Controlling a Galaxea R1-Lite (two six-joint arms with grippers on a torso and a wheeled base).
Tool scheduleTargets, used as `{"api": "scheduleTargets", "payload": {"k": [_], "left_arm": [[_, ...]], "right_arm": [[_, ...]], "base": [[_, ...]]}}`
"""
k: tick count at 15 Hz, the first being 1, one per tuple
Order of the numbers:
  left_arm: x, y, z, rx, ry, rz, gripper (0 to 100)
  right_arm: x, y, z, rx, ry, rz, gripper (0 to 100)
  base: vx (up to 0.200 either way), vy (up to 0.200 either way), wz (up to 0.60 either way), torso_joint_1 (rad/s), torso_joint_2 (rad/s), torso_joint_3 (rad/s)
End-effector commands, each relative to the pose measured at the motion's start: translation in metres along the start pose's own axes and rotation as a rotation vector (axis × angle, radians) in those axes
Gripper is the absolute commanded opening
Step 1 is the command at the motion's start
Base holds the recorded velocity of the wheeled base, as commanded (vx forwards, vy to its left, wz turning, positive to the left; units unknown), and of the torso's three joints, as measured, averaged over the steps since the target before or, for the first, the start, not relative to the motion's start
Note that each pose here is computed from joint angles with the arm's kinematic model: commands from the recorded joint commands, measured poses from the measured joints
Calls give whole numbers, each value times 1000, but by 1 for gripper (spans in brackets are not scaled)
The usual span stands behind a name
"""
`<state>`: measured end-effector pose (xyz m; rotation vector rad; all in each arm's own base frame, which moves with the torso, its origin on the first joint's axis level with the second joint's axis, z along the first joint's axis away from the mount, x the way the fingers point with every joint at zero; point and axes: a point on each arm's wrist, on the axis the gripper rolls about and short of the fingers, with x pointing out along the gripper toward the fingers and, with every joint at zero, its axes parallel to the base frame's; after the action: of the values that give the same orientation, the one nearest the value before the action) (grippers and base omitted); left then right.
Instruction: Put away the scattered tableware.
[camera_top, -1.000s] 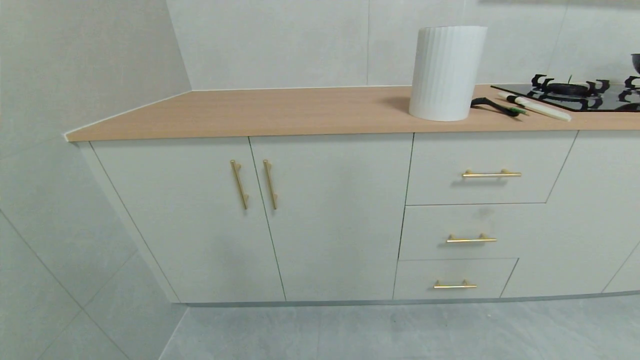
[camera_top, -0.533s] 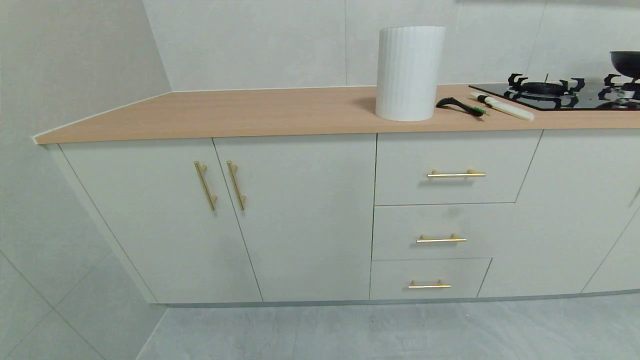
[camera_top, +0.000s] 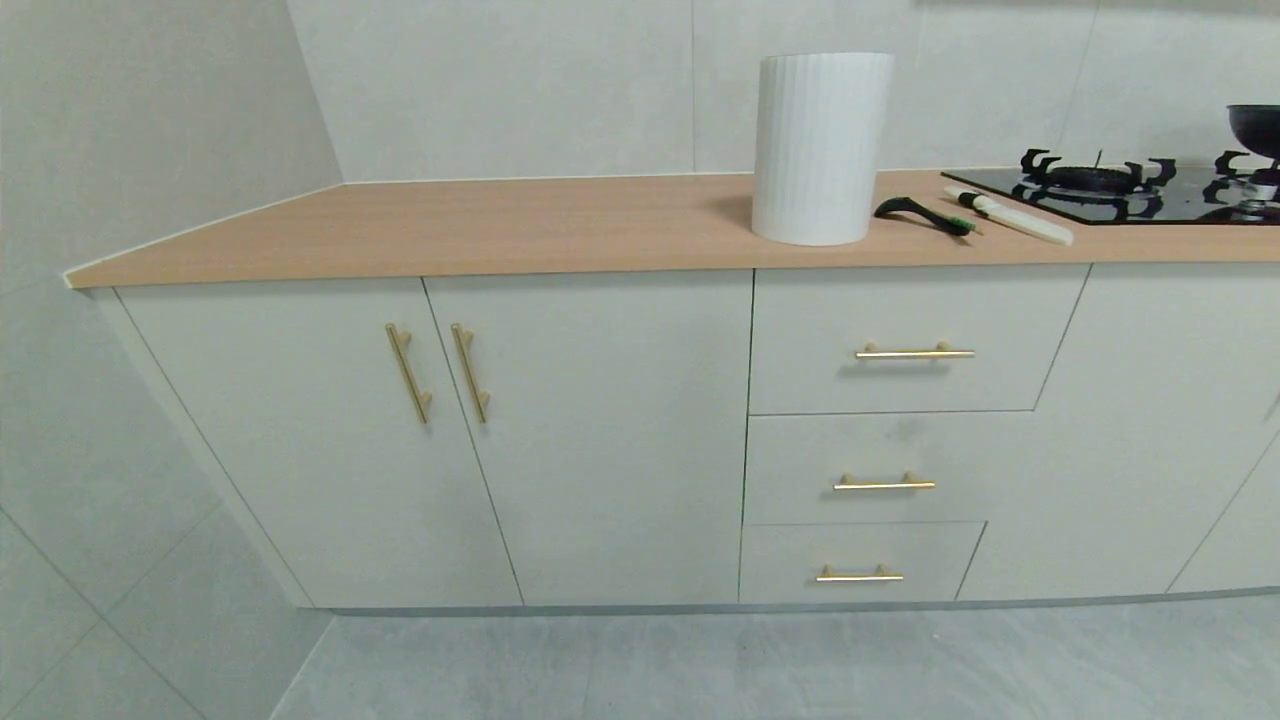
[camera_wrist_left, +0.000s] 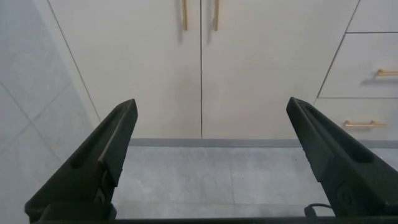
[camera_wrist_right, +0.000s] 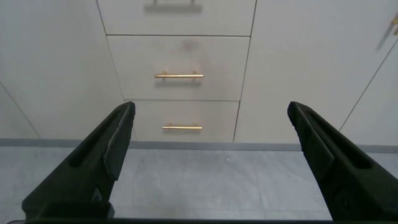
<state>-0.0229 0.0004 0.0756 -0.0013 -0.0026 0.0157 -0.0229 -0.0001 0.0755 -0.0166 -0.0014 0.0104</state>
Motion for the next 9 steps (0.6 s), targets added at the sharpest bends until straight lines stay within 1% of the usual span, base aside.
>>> {"api": "scheduleTargets", "payload": {"k": [1, 5, 9], "left_arm": [[0, 0, 0, 0, 1, 0, 100], [0, 0, 0, 0, 1, 0, 100], [0, 0, 0, 0, 1, 1, 100]], "right_arm": [[0, 0, 0, 0, 1, -1, 100], [0, 0, 0, 0, 0, -1, 100], [0, 0, 0, 0, 0, -1, 100]], "base": [[200, 0, 0, -2, 2, 2], [200, 0, 0, 8, 4, 1], [0, 0, 0, 0, 0, 0]]}}
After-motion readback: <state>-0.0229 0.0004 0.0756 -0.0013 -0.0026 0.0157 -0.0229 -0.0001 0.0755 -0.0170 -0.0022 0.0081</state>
